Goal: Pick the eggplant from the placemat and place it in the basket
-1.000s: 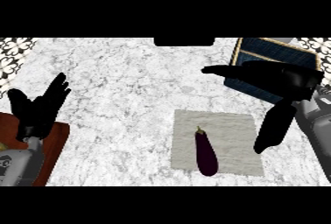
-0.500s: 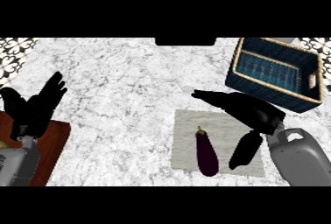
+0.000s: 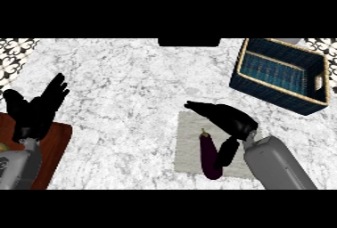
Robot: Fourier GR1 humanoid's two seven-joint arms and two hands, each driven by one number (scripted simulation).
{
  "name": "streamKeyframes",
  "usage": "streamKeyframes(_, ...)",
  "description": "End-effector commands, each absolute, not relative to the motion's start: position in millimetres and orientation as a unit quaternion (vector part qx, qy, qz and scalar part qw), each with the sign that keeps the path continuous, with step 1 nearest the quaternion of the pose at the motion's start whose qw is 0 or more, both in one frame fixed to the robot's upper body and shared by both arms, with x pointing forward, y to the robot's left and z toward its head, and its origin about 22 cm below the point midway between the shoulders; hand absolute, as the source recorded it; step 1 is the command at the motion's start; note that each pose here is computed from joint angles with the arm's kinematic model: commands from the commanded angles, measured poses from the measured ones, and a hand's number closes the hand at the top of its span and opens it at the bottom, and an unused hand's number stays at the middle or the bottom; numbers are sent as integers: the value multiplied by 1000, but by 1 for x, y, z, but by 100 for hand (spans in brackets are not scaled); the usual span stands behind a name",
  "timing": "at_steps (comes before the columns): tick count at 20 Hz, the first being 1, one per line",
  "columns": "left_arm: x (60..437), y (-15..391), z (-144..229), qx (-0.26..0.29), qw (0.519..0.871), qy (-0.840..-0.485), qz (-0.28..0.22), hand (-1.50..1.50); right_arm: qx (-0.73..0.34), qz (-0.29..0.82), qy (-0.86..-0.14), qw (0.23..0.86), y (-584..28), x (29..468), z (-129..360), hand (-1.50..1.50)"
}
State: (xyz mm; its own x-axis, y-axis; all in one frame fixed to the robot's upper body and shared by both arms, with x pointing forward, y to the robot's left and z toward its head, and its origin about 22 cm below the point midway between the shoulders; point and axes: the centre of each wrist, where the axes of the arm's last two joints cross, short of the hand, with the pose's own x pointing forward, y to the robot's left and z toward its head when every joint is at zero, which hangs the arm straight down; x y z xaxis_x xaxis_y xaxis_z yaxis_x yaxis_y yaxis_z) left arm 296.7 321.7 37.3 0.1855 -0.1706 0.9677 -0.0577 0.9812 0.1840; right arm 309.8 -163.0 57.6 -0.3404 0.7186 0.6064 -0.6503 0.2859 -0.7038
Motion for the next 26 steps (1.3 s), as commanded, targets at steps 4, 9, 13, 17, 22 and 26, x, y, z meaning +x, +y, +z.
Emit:
streamKeyframes(4, 292, 320, 37, 88, 761, -641, -38, 0, -45, 639, -518, 566, -155, 319, 22, -150)
streamKeyframes(9, 289, 310, 31, 94, 763, -639, -35, 0, -38, 638, -516, 570, -142, 304, 23, -150)
streamKeyframes(13, 294, 310, 45, 86, 762, -641, -29, 0, -28, 639, -525, 561, -181, 309, 29, -150)
streamKeyframes(17, 295, 320, 40, 92, 766, -636, -36, 0, 4, 628, -531, 569, -181, 320, 18, -150)
streamKeyframes(22, 300, 329, 50, 97, 767, -634, -31, 0, 16, 631, -538, 559, -189, 304, 22, -150)
streamKeyframes(26, 282, 311, 42, 81, 766, -636, -38, 0, -9, 640, -533, 553, -172, 296, 15, -150)
